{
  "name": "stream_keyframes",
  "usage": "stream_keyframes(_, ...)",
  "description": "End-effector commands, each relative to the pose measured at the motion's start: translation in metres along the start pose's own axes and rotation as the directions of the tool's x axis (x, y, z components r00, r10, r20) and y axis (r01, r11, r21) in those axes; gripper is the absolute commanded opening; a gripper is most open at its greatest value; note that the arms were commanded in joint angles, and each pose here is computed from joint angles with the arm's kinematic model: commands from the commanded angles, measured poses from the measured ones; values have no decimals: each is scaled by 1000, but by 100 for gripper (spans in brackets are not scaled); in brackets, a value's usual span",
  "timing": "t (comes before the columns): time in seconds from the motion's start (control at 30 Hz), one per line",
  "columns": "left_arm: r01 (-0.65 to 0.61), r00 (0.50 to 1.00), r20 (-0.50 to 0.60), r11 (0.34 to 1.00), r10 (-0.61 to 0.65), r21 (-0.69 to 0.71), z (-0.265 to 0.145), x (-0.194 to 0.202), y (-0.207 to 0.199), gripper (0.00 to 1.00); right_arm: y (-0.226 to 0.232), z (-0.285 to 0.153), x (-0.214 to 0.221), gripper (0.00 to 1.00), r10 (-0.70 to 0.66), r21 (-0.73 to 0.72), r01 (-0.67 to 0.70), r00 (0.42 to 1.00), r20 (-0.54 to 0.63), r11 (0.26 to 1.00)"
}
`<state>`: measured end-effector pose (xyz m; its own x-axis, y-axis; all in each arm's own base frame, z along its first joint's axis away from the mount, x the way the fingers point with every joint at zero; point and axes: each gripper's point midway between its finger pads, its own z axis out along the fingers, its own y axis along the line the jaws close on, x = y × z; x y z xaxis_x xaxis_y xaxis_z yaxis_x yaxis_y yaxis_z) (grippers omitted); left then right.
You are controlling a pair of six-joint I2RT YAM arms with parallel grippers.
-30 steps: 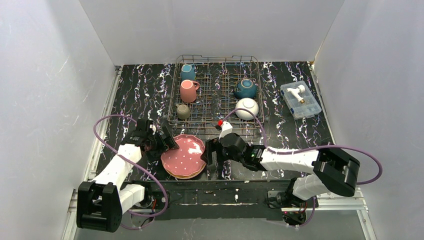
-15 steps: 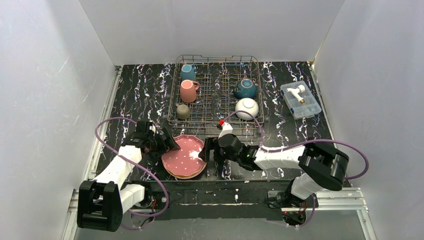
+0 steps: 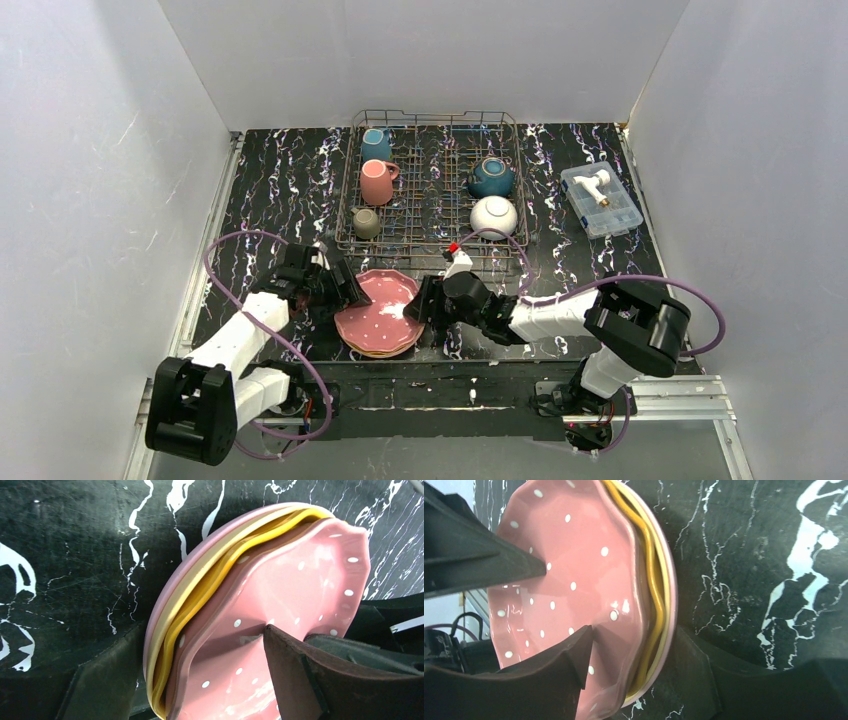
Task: Load the mixed dishes into the dish rack
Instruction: Move the plate to the corner of the board.
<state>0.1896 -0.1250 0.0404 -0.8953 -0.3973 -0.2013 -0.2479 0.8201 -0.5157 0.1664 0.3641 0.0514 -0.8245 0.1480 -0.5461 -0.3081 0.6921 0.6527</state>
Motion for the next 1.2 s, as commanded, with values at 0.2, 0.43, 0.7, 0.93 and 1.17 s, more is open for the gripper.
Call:
stream_keyframes(0.2,-95,989,-110,994,100,49,9,33,-25,80,-13,-8,9,49,36,-2,-36,999,-6,999)
stream_keyframes(0.43,-138,978,-145,987,149,84,9,46,-40,80,-19,-19,13,44,44,0,-44,999,-9,999)
stream_keyframes(0.7,-196,953,-202,969,224,151,5,70,-60,80,-26,-35,18,41,50,1,-50,998,-23,999)
stream_keyframes(0.93,-249,923,-243,944,300,218,-5,92,-78,80,-24,-57,14,41,34,-9,-34,999,-21,999)
stream_keyframes(1.17,-302,891,-272,921,364,245,-10,117,-87,80,-28,-80,23,41,43,-30,-45,998,-52,999)
